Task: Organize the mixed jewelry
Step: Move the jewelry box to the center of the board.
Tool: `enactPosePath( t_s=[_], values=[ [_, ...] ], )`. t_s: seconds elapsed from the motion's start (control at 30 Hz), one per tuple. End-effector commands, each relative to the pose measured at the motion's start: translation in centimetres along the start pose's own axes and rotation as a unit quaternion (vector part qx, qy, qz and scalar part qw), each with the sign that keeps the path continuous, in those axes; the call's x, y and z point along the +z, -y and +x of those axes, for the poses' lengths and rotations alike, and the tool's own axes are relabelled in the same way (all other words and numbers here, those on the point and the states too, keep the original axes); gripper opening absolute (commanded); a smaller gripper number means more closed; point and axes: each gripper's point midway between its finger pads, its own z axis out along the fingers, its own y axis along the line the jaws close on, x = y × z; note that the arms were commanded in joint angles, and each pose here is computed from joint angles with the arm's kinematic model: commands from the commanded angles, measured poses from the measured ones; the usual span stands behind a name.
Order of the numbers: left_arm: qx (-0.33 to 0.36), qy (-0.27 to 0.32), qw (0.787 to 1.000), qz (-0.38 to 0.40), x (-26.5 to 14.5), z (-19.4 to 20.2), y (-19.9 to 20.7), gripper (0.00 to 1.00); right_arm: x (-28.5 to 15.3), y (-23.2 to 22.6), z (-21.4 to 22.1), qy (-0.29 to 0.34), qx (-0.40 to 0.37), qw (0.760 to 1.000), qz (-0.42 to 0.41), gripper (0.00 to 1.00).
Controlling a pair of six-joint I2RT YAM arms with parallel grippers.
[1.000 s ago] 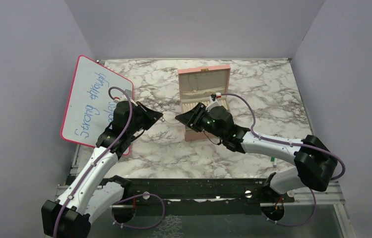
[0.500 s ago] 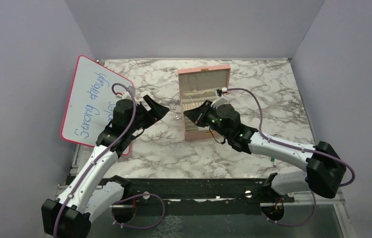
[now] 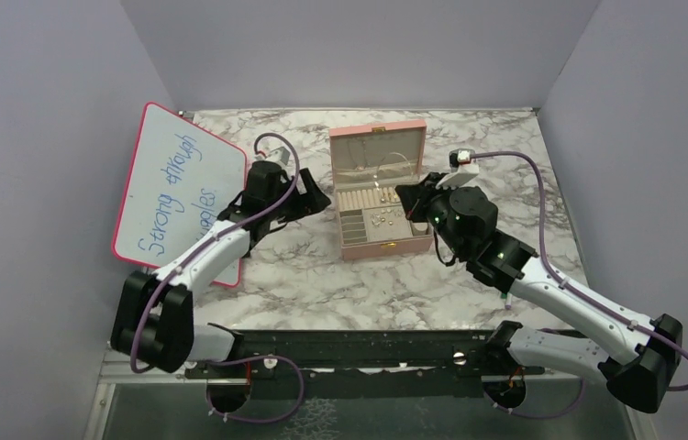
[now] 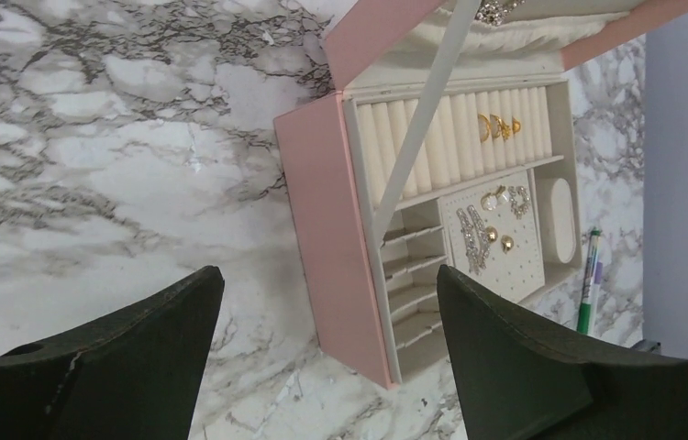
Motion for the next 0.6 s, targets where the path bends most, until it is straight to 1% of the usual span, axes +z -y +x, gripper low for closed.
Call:
enactPosePath(
  t_s=[0.0,0.07,0.13,0.17,0.3,0.43,0.57],
  values=[
    [0.052,0.012,0.997,0.059,3.1,-1.7,3.9,0.87,-1.2,3.6,-0.1,-0.006,-0.062,0.995,0.077,0.01],
    [0.059,-0.001,0.997,0.046,4.4,-0.8,4.2,0.85,-1.5,4.0,0.1,-0.009,-0.065,0.994,0.084,0.01],
    [0.069,-0.007,0.997,0.024,5.6,0.0,4.2,0.80,-1.6,4.4,0.1,-0.007,-0.067,0.994,0.091,0.01],
    [0.074,-0.006,0.997,0.007,6.0,0.3,4.0,0.74,-1.6,4.6,0.1,-0.006,-0.068,0.993,0.094,0.01],
    [0.084,-0.014,0.993,-0.076,7.7,1.4,2.0,0.56,-1.6,4.7,0.1,-0.004,-0.072,0.993,0.097,0.01],
    [0.091,-0.025,0.987,-0.133,8.3,2.3,0.6,0.45,-1.6,4.9,0.3,-0.006,-0.077,0.992,0.098,0.01],
    [0.094,-0.035,0.983,-0.154,8.3,3.2,0.0,0.35,-1.8,5.0,0.5,-0.007,-0.076,0.993,0.096,0.01]
  ],
)
